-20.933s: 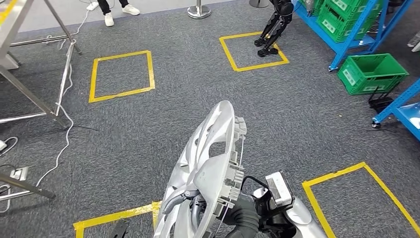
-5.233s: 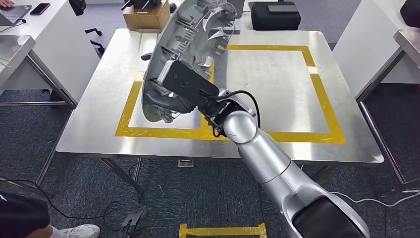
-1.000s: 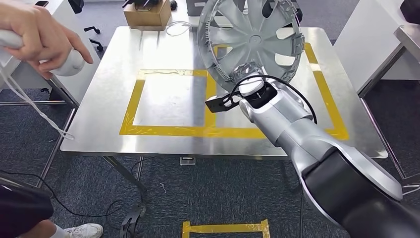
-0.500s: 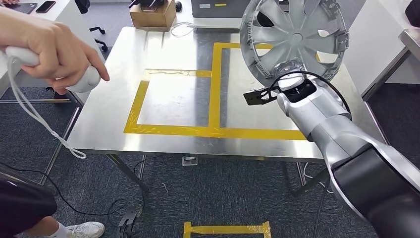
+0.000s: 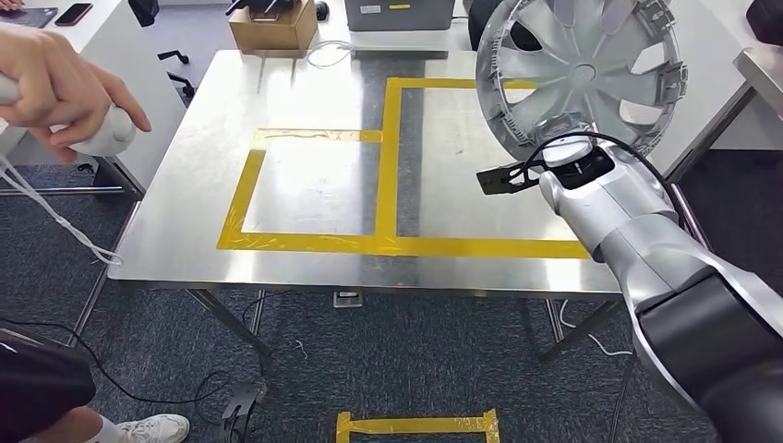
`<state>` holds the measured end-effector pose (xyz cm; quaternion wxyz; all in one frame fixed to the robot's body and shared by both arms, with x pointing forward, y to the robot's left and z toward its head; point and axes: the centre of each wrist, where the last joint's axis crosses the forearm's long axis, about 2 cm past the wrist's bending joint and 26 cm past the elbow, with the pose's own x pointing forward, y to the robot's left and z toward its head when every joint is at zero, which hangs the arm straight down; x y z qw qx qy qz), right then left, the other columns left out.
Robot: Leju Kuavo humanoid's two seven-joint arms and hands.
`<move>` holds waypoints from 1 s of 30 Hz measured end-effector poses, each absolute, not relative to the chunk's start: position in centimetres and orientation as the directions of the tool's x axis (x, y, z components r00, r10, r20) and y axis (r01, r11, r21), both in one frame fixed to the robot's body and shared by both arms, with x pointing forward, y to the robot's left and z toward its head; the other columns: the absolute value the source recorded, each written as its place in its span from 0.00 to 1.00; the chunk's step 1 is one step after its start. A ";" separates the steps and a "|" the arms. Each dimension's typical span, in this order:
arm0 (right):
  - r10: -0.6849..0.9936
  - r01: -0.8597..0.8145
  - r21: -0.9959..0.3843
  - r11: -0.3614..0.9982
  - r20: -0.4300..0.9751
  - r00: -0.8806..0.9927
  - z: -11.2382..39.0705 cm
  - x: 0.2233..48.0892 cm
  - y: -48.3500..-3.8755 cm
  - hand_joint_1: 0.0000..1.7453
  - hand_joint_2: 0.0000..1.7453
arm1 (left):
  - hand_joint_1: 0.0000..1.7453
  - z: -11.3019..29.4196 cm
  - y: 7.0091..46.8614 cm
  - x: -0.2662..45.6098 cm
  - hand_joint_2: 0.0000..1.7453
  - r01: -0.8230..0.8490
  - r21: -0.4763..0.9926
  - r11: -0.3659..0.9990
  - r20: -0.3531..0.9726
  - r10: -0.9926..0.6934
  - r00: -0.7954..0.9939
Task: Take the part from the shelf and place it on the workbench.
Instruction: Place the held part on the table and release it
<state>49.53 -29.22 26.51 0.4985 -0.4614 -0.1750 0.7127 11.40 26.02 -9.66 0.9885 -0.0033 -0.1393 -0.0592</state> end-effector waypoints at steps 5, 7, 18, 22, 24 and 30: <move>0.869 -0.559 -0.702 -0.441 -0.489 -0.071 26.4 49.5 -30.4 1.00 1.00 | 0.00 -9.6 26.0 11.4 1.00 0.109 0.004 0.994 0.292 -0.105 0.951; 0.862 -0.560 -0.695 -0.451 -0.501 -0.073 26.3 49.5 -30.6 1.00 1.00 | 0.00 -9.6 25.8 11.5 1.00 0.107 0.003 0.994 0.298 -0.103 0.949; 0.858 -0.520 -0.695 -0.497 -0.484 -0.172 25.7 49.3 -27.3 1.00 1.00 | 0.00 -9.5 25.5 11.8 1.00 0.125 0.013 0.992 0.305 -0.122 0.944; 0.858 -0.504 -0.702 -0.504 -0.472 -0.201 25.7 49.2 -25.6 1.00 1.00 | 0.00 -9.5 25.5 11.8 1.00 0.130 0.014 0.991 0.305 -0.128 0.944; 0.858 -0.502 -0.701 -0.506 -0.469 -0.210 25.6 49.1 -25.2 1.00 1.00 | 0.00 -9.5 25.6 11.8 1.00 0.131 0.014 0.991 0.304 -0.129 0.944; 0.856 -0.494 -0.704 -0.511 -0.467 -0.220 25.8 49.1 -24.6 1.00 1.00 | 0.00 -9.5 25.9 11.8 1.00 0.133 0.020 0.991 0.303 -0.133 0.944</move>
